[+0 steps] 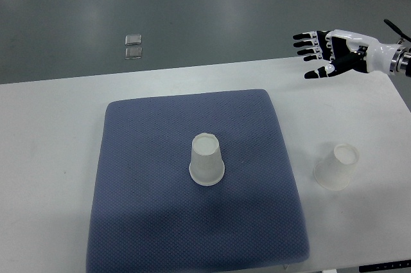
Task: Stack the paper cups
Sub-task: 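Move the right hand toward the white paper cup beside the pad, then close the right hand's fingers around the white paper cup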
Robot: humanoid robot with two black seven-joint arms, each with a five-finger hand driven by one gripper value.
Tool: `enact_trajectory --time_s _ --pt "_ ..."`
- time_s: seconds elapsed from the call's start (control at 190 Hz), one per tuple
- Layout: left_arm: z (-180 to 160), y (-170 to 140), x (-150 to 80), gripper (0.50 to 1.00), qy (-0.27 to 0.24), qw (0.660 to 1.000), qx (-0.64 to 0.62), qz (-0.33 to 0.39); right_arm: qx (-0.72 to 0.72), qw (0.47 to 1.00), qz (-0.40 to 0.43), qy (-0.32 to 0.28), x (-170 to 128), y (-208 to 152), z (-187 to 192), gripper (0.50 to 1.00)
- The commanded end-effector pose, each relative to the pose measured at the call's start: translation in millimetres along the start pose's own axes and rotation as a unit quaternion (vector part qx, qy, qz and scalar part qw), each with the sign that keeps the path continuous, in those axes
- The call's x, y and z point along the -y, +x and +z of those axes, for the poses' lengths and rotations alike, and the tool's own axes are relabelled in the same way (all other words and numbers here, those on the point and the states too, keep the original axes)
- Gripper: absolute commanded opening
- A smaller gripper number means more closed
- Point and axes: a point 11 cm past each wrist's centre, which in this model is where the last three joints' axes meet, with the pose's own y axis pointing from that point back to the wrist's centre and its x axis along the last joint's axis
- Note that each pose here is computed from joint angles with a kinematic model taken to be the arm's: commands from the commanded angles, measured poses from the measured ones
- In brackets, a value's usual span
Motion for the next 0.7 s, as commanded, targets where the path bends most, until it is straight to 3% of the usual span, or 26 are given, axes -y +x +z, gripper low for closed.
enact_trajectory --time_s 0.0,0.257,0.693 --pt "0 0 0 1.000 0.000 1.000 0.000 0.000 -0.066 0.998 -0.020 -0.002 -12 -10 -3 0.921" --pt "0 0 0 1.000 0.000 1.000 0.000 0.000 -0.205 0.972 -0.076 -0.080 -31 -30 22 0.921" --pt "0 0 0 1.000 0.000 1.000 0.000 -0.001 -0.315 0.931 -0.132 -0.127 -59 -65 47 0.921"
